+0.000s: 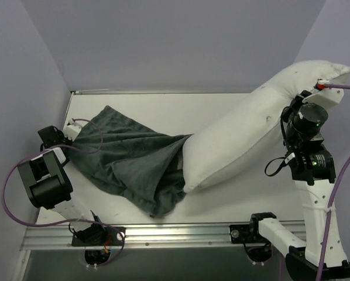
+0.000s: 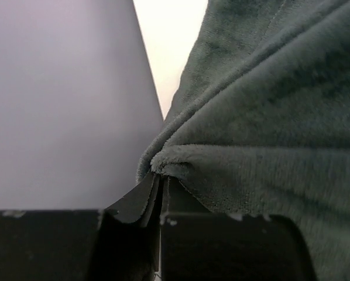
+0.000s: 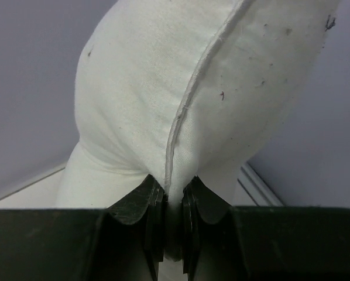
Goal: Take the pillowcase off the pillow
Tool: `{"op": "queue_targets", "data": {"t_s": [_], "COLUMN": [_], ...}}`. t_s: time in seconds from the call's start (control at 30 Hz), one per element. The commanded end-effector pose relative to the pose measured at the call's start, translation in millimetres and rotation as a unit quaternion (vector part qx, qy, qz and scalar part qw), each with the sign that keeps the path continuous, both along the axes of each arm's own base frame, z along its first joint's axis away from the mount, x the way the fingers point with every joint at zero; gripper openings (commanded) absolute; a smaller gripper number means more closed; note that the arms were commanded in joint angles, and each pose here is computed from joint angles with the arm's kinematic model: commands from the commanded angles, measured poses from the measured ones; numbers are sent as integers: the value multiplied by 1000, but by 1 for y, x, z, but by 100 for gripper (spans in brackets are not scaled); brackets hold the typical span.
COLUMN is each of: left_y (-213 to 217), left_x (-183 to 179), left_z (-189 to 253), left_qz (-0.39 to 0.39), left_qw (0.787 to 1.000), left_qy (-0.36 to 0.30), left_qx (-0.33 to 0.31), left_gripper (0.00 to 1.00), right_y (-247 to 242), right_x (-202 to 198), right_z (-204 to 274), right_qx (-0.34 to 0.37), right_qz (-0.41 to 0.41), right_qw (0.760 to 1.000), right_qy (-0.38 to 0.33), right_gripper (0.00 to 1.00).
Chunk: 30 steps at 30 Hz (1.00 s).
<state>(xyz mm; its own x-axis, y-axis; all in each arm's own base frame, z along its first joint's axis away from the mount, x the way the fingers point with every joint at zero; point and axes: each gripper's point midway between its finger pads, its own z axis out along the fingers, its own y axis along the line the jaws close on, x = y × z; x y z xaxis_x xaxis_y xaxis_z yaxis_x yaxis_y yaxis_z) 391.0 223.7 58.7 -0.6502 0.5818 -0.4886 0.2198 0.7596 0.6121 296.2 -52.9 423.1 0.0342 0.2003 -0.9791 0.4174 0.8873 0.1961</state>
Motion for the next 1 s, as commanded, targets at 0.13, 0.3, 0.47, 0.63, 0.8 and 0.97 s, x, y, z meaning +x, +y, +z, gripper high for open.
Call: {"op": "queue_targets", "data": {"t_s": [0.13,0.3,0.47,0.63,0.8,0.97], "left_y": [30,-12,-5,37,59,75], "left_x": [25,31,50,40,30,30], "left_z": [55,72,93,101,99,100], "left_qz": [13,-42,0,41,57,77], "left_qw": [995,994,994,989,985,983], "left_qy": [-66,-86,-105,-98,-102,-102], "left_qx": [76,60,42,103,128,128], "left_gripper": [2,2,2,2,2,2], "right_y": [-19,31,51,16,-38,-61], "right_x": [-1,51,118,162,173,176], "right_z": [82,68,7,-5,41,62], "right_qx": [-42,-37,-46,-68,-56,-72], "right_qz": [-47,94,146,97,40,30], "right_qw": [995,994,987,990,997,996], "right_qy": [-83,-46,42,81,42,39], "right_gripper": [0,0,0,0,0,0]}}
